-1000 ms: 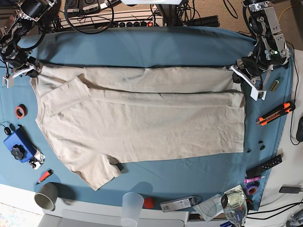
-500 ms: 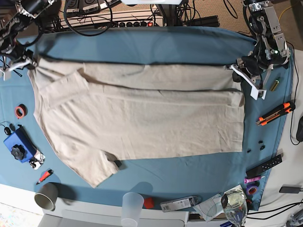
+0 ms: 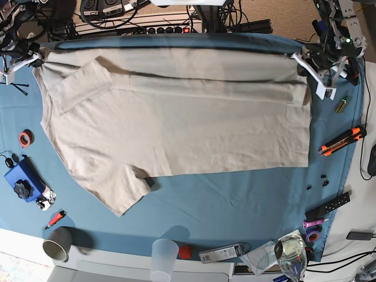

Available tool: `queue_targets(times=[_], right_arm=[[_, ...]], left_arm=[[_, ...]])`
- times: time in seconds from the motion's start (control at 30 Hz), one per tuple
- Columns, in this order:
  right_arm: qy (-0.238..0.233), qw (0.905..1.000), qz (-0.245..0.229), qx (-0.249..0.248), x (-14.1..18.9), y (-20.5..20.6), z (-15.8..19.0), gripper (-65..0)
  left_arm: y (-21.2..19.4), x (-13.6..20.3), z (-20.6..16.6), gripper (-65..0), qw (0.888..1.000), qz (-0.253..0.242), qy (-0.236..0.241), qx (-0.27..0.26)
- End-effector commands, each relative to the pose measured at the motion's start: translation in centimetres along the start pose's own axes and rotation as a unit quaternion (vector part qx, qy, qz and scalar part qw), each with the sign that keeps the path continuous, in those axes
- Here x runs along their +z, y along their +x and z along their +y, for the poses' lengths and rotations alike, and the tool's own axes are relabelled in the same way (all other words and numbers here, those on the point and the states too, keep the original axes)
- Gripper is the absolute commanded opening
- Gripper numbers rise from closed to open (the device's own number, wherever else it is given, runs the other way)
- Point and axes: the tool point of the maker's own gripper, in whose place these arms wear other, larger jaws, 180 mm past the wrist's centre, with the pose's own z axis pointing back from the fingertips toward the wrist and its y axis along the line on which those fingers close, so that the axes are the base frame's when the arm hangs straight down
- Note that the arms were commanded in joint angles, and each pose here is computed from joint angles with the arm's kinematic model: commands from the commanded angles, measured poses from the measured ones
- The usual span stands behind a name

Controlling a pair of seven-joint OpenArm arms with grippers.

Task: Fold the T-shirt properly
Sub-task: 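Pull the folded edge back toward the robot with both grippers, then release the right gripper and move it to the sleeve near the hem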

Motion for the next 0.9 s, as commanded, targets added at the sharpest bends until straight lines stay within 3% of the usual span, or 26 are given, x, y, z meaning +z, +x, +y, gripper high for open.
queue_targets(times=[0.0,0.53,0.63,0.73,0.87], right_arm=[[-0.023,0.9996,0.011,0.012,0.7,0.0,-1.1,-65.0],[-0.024,0.9996,0.010,0.013,0.7,0.1,-1.2,-65.0],[-0.025,0.9995,0.015,0.013,0.7,-0.1,-1.2,-64.3],[-0.024,0.9994,0.013,0.021,0.8,0.1,-1.2,-52.4],[-0.036,0.9988,0.008,0.034,1.5,1.3,-2.0,-48.9]], left_arm=[[0.3,0.7,1.3,-65.0,1.000,-0.003,0.025,-0.003],[0.3,1.3,1.7,-65.0,1.000,-0.017,0.015,0.015],[0.4,1.3,1.7,-55.9,1.000,-0.018,0.015,0.015],[0.4,1.3,1.7,-45.7,1.000,-0.019,0.015,0.015],[0.9,1.4,1.7,-41.9,0.999,-0.032,0.015,0.014]])
